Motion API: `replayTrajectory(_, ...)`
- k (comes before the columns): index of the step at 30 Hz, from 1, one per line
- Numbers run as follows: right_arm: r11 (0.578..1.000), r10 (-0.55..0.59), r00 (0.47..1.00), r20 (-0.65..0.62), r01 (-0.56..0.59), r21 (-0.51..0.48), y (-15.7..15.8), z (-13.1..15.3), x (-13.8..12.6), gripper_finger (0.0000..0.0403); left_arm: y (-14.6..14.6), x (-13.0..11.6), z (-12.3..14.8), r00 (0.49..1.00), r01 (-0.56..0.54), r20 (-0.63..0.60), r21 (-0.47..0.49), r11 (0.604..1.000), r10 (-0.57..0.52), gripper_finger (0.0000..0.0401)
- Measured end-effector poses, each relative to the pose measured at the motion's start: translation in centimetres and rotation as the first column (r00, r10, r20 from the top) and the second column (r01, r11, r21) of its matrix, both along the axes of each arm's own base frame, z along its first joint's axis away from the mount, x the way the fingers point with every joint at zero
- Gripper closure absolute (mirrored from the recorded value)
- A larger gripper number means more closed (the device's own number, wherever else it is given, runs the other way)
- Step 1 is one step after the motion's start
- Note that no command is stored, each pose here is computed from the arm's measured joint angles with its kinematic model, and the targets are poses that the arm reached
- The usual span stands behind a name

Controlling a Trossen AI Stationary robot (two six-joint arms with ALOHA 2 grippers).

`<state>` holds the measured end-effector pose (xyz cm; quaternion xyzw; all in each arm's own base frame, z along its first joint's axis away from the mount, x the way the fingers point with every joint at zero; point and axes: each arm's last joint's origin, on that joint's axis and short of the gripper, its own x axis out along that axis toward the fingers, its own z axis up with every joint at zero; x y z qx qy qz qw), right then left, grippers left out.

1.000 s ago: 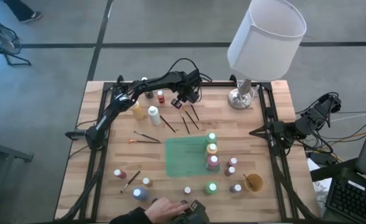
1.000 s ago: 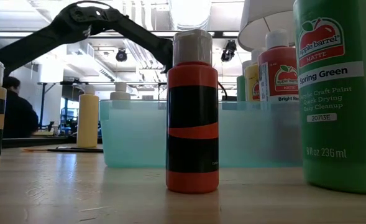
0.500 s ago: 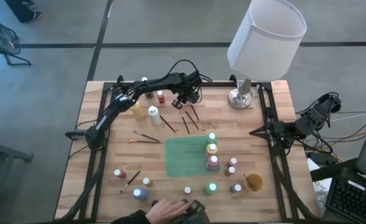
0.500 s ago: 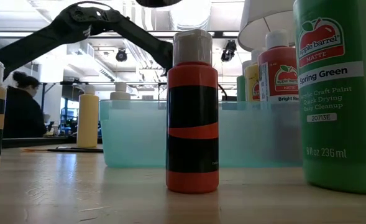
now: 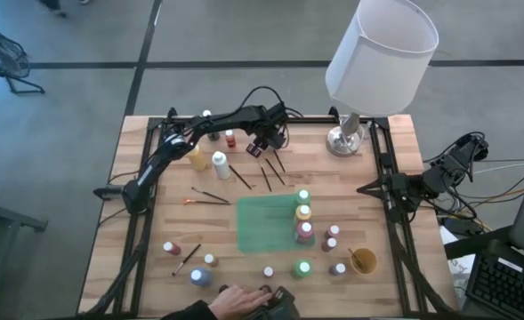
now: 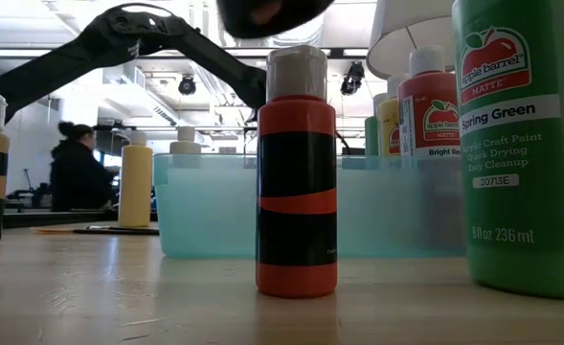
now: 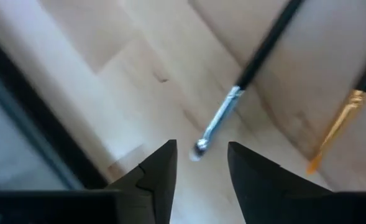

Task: Pick & Place Paint Supplies
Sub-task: Put the silver paintbrush into the yellow cup

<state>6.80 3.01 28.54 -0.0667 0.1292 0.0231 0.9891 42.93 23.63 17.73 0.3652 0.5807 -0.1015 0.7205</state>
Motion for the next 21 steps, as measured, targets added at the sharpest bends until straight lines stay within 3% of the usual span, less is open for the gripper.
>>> replayTrajectory(5, 1.0, 0.0, 1.0, 0.0, 0.0, 0.0, 0.0, 0.0, 0.0, 0.0394, -0.17, -0.33, -1.15, 1.0, 0.02, -0.017, 0.002, 1.0, -0.02, 0.0264)
replayTrajectory(21, 1.0, 0.0, 1.0, 0.0, 0.0, 0.0, 0.0, 0.0, 0.0, 0.0394, -0.09, -0.32, -1.19, 0.997, 0.07, -0.027, 0.014, 0.997, -0.07, 0.0282)
